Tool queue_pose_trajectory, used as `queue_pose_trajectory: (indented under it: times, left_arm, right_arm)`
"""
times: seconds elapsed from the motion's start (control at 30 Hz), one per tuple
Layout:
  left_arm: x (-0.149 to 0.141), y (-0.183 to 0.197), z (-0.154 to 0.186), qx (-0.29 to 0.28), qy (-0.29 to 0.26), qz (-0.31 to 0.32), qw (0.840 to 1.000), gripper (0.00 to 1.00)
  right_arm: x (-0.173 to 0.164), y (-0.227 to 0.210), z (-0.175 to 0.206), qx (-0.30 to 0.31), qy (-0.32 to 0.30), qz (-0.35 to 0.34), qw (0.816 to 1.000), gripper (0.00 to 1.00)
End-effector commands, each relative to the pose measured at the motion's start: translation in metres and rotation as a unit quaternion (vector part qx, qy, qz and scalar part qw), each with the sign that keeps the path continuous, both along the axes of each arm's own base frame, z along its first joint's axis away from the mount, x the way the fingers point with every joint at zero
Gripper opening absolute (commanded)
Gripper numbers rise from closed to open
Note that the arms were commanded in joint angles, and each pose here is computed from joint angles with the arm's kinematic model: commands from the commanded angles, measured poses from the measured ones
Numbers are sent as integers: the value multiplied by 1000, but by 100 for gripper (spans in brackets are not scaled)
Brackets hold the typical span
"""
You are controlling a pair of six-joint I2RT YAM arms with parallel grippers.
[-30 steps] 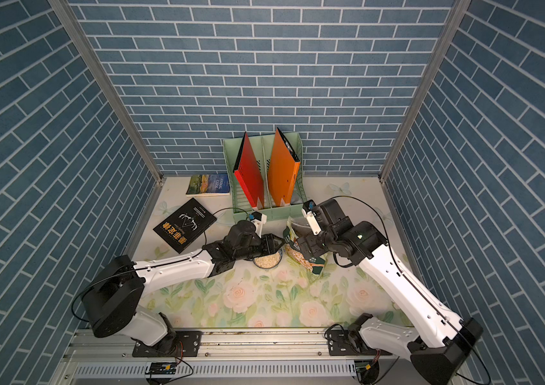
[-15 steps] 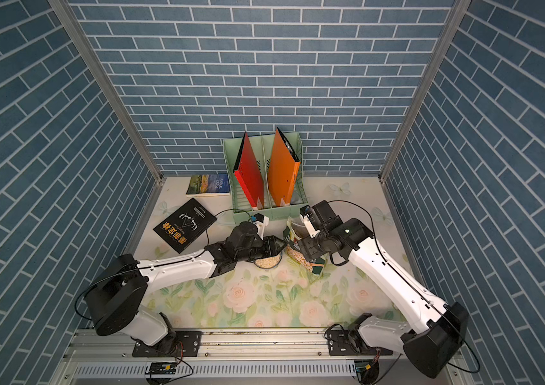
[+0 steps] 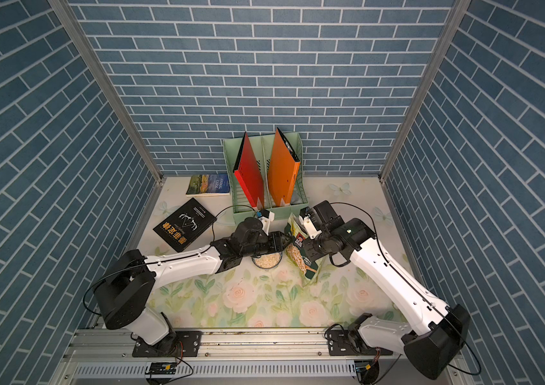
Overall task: Pour the oats into the breakfast bowl
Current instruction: Close the oats bag at the center of the board.
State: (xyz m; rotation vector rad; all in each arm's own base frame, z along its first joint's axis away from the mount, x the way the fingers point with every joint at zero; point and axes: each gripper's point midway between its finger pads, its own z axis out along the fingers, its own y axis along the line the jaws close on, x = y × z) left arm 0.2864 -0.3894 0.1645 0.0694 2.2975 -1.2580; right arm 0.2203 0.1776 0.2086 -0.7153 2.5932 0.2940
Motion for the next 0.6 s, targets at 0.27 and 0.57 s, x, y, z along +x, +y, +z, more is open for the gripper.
queue_pose_trajectory:
  times: [0.27,0.57]
  left_arm:
    - [-1,-5,1,0,-4,-6,1000,50]
    - [-2,-1,1,8,-5,-1,1000,49]
  right_arm:
    - [13,15,8,58,-41,-12,997,43]
    - [41,21,2,28,-65,-10,997,0]
